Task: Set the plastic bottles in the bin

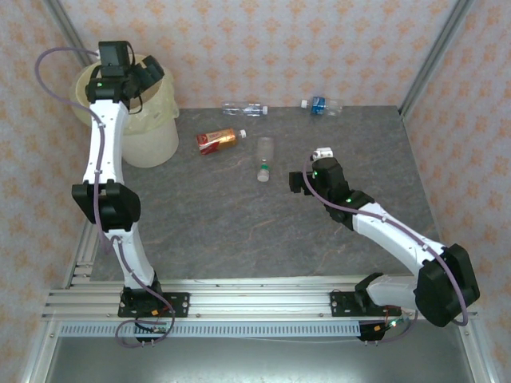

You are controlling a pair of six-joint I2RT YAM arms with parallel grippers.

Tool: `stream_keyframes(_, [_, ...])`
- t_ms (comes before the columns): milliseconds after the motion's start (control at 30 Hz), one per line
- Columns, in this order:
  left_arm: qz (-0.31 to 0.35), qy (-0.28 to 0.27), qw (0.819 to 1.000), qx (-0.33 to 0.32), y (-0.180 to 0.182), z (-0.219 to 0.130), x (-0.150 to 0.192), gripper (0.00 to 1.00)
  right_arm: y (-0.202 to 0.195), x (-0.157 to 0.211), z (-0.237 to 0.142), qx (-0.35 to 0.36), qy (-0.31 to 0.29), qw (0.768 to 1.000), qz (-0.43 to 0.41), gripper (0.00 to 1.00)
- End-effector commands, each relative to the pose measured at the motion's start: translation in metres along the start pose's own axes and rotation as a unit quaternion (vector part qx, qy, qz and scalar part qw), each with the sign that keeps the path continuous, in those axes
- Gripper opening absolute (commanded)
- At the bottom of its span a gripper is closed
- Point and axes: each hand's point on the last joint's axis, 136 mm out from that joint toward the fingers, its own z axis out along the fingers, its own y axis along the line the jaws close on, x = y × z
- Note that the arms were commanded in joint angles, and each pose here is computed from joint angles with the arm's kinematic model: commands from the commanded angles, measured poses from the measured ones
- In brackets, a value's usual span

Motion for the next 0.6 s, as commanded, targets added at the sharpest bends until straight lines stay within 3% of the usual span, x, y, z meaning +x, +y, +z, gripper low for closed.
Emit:
stream_keyframes(0, [-0.032,-0.021,0.997,-0.071,0.036,-0.003,-0.014,1.00,-0.004,-0.006,-0.004,0.014,-0.005,1.000,0.007,0.99])
stream_keyframes(200, [-0.064,-0.015,0.996,-0.065,0.044,0.026,-0.016,1.00,-0.006,-0.004,-0.002,0.020,-0.003,1.000,0.002,0.99])
stream_keyframes(300, [-0.072,-0.009,0.997,-0.025,0.029,0.042,-0.018,1.00,-0.007,-0.003,0.000,0.025,-0.001,1.000,0.000,0.99])
stream_keyframes(567, [-0.065,-0.059,0.995,0.044,0.001,0.064,-0.048,1.00,-0.008,0.000,0.008,0.033,0.012,0.999,-0.007,0.99])
